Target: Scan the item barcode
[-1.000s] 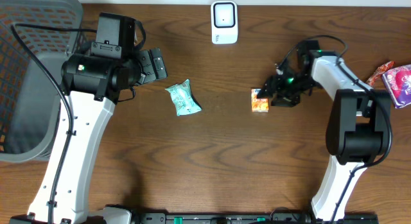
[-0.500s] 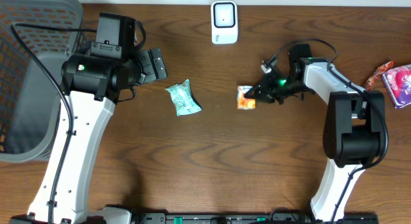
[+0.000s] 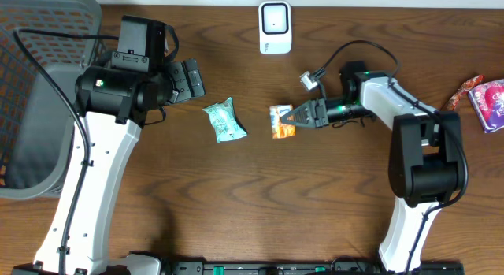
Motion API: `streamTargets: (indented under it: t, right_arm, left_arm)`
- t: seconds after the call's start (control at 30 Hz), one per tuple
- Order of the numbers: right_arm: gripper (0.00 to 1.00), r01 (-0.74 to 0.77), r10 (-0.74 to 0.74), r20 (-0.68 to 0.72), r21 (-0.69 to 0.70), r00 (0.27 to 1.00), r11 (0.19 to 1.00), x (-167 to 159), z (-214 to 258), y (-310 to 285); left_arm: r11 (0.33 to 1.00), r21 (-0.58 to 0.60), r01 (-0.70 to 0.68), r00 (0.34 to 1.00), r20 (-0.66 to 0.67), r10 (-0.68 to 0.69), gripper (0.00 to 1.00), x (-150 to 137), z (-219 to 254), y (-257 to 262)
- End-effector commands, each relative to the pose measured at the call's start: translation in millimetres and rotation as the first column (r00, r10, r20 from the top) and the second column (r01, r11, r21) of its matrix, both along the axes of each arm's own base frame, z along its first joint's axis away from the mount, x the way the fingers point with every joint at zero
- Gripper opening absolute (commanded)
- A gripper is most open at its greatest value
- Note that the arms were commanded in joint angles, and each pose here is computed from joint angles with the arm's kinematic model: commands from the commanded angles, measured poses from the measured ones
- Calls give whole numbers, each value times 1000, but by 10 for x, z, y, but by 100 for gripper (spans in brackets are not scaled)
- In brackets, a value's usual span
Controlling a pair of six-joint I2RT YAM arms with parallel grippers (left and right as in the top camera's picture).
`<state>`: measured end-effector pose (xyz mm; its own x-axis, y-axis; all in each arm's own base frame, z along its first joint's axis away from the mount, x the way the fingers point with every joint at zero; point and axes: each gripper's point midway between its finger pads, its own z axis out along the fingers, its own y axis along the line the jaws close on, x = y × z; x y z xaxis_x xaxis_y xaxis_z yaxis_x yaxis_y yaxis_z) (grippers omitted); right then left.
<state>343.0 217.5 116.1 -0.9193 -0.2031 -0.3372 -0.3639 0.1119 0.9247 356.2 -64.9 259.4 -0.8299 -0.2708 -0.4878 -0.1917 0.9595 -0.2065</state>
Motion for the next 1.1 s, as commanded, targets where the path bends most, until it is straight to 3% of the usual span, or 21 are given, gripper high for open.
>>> streamTargets:
  t: [0.0, 0.6, 0.9, 1.07]
  right_arm:
    - [1, -51, 43, 112, 71, 993, 996, -78, 62, 122]
    - [1, -99, 85, 173, 74, 981, 992, -167, 55, 232]
    - [1, -268, 271, 264, -47, 926, 962, -601, -142, 431]
    - [1, -302, 314, 245, -85, 917, 949, -710, -189, 415]
  left_arm:
    - [1000, -4, -6, 1000, -8, 6, 98, 2, -18, 6]
    - [1000, -3, -6, 1000, -8, 6, 98, 2, -18, 7]
    - [1000, -4, -6, 1000, -8, 6, 98, 2, -18, 6]
    - [1000, -4, -6, 1000, -8, 6, 98, 2, -18, 6]
